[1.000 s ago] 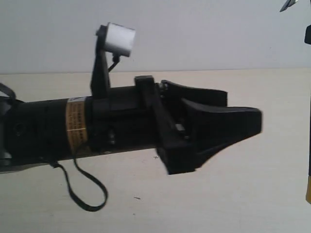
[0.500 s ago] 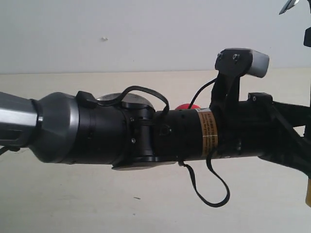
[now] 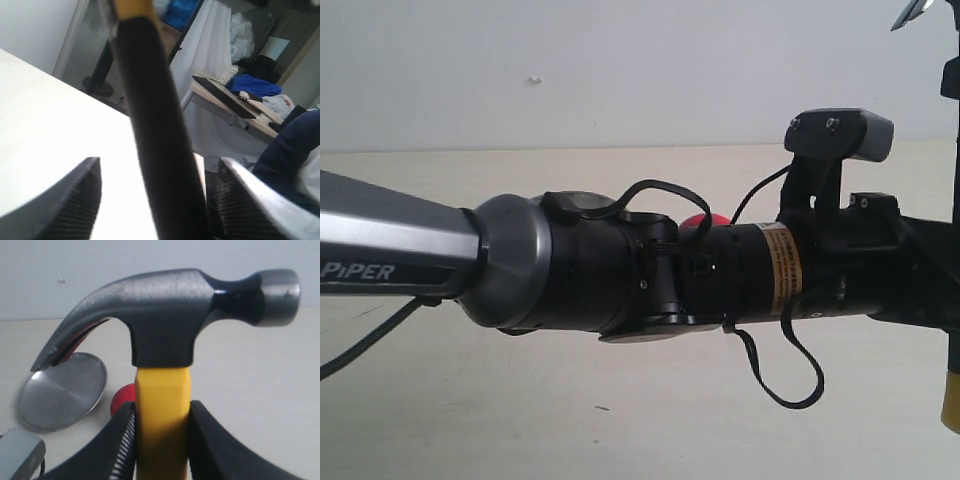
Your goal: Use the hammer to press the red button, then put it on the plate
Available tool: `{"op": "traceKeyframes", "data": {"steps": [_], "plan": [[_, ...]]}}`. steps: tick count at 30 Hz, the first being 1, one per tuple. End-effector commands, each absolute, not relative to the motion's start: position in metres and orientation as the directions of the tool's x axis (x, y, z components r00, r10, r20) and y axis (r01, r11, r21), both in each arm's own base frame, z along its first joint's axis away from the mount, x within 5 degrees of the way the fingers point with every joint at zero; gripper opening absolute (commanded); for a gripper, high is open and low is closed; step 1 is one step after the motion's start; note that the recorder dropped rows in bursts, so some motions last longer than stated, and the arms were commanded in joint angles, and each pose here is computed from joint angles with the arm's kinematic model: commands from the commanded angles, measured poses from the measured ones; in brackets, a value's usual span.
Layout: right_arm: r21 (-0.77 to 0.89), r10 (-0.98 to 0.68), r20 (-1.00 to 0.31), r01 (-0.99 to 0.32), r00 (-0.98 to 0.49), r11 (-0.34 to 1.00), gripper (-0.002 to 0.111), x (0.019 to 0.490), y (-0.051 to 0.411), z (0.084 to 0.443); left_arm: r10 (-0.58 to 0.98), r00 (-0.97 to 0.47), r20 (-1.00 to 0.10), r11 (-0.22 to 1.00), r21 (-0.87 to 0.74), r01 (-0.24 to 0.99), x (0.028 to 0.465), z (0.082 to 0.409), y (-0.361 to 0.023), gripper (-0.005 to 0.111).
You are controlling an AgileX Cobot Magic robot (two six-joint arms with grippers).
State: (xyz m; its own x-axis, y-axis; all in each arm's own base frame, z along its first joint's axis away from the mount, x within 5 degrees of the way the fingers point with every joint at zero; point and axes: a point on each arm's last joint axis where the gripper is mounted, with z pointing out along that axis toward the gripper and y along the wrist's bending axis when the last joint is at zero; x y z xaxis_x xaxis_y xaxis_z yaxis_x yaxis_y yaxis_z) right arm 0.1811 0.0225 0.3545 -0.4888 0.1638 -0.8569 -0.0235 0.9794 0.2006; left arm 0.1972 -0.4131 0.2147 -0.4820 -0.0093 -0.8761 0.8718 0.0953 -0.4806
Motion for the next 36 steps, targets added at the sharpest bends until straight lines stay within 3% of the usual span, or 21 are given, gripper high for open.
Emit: {"op": "traceKeyframes", "data": {"steps": [1, 5, 6, 11, 14, 21, 23, 36], "plan": [[0.198, 0.161, -0.888, -0.042, -0.431, 0.979, 0.000, 0.182, 0.023, 0.362, 0.008, -0.504, -0.864, 0.123, -0.499, 0.858, 0.196, 0.211, -0.415, 0.039], [0.200, 0.163, -0.881, -0.037, -0.444, 0.979, 0.000, 0.181, 0.023, 0.360, 0.007, -0.503, -0.864, 0.122, -0.498, 0.858, 0.196, 0.212, -0.415, 0.003], [0.205, 0.167, -0.877, -0.036, -0.451, 0.978, 0.000, 0.181, 0.023, 0.360, 0.005, -0.501, -0.865, 0.123, -0.497, 0.859, 0.197, 0.212, -0.415, 0.000], [0.258, 0.208, -0.837, -0.030, -0.505, 0.966, 0.006, 0.178, 0.026, 0.356, -0.036, -0.535, -0.844, 0.142, -0.535, 0.833, 0.200, 0.215, -0.415, 0.000], [0.247, 0.195, -0.824, -0.027, -0.533, 0.969, 0.019, 0.177, 0.026, 0.353, -0.068, -0.545, -0.835, 0.149, -0.549, 0.822, 0.202, 0.220, -0.413, 0.000], [0.222, 0.165, -0.824, -0.042, -0.543, 0.974, 0.060, 0.170, 0.025, 0.354, -0.120, -0.536, -0.836, 0.153, -0.549, 0.822, 0.211, 0.236, -0.405, 0.000], [0.223, 0.165, -0.831, -0.046, -0.532, 0.974, 0.067, 0.164, 0.024, 0.358, -0.137, -0.534, -0.834, 0.167, -0.551, 0.818, 0.219, 0.240, -0.400, 0.000], [0.173, 0.131, -0.916, -0.080, -0.379, 0.982, 0.070, 0.131, 0.018, 0.380, -0.152, -0.536, -0.830, 0.346, -0.553, 0.758, 0.263, 0.241, -0.330, 0.000]]}}
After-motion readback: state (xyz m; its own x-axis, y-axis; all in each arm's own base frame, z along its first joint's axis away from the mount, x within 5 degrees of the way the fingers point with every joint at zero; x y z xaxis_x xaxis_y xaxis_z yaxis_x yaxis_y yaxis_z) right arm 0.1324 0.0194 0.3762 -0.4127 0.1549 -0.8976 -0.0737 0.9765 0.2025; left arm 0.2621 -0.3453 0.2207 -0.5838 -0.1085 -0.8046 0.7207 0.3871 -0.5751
